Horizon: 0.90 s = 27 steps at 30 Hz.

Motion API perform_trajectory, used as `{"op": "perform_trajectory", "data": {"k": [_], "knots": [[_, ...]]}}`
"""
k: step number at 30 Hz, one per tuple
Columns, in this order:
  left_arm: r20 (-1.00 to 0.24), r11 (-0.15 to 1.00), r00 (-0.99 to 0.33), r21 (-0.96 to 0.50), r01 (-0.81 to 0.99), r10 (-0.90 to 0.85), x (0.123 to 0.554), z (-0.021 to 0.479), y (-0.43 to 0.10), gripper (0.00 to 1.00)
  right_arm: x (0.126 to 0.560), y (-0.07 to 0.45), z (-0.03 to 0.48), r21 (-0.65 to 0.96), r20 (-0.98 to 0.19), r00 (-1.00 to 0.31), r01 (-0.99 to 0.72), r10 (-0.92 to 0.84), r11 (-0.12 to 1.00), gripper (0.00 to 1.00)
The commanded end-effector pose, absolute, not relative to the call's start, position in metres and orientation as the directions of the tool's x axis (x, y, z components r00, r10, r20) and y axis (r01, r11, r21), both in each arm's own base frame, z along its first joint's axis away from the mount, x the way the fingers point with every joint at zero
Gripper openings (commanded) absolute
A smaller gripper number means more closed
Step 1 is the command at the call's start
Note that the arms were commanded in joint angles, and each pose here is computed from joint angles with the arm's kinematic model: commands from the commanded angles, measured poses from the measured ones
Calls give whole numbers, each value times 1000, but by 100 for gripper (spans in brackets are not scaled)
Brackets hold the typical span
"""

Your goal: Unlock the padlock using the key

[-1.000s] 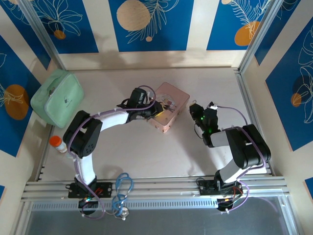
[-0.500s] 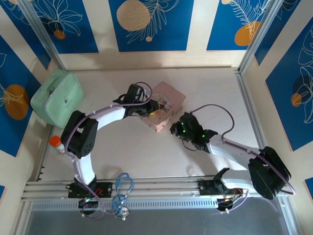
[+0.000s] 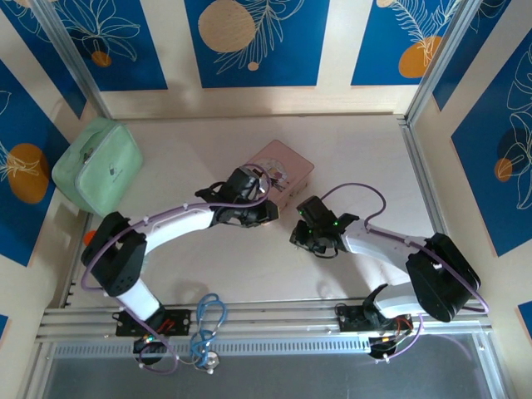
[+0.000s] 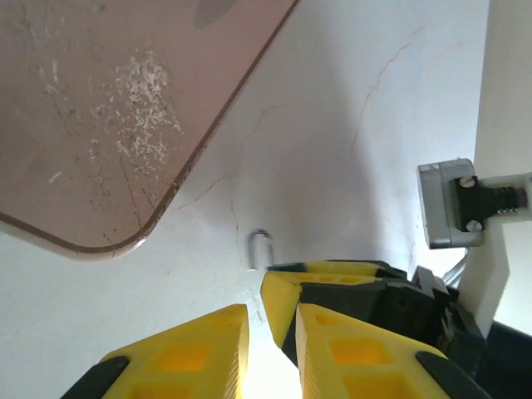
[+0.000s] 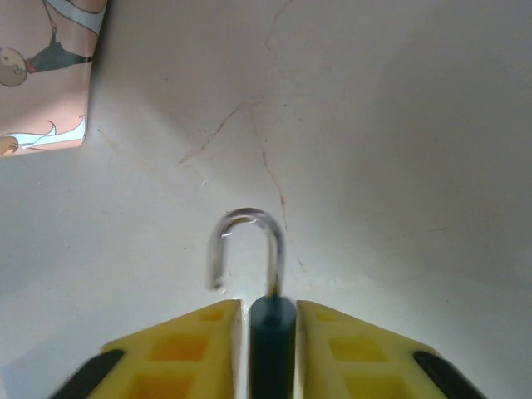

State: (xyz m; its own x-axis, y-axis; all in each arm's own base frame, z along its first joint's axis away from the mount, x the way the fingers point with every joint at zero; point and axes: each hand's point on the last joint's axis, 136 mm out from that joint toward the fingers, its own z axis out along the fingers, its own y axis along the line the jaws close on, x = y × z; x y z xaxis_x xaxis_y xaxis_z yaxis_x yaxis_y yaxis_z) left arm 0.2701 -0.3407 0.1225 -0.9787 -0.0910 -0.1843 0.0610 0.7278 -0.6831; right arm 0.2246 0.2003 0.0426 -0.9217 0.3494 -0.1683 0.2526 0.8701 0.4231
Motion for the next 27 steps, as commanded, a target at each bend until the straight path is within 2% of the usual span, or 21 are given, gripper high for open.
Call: {"op": "perform_trajectory", "data": {"k": [1,4,8,15,20,27], "knots": [[-136,740,-984,-673,6,-115,271,100,-348,22,226,199,46,426,-141,-927,260,347,867,43],[-120,750,-986,-662,-7,-116,275,88,-353,21,227,189,50,407,-145,-924,270,354,872,51],[-139,789,-981,-614,-19,-132,279,81,-344,20,226,169,71,399,-205,-902,277,380,874,52],[-278,899,-949,-438,-13,-150,299,81,-292,20,218,136,111,376,-319,-868,253,381,891,53],[-325,915,-923,-398,-64,-206,326,80,-266,21,217,123,138,366,-404,-839,215,363,905,54],[-406,933,-877,-341,-113,-255,348,94,-229,28,231,102,177,307,-567,-756,173,326,936,56]]}}
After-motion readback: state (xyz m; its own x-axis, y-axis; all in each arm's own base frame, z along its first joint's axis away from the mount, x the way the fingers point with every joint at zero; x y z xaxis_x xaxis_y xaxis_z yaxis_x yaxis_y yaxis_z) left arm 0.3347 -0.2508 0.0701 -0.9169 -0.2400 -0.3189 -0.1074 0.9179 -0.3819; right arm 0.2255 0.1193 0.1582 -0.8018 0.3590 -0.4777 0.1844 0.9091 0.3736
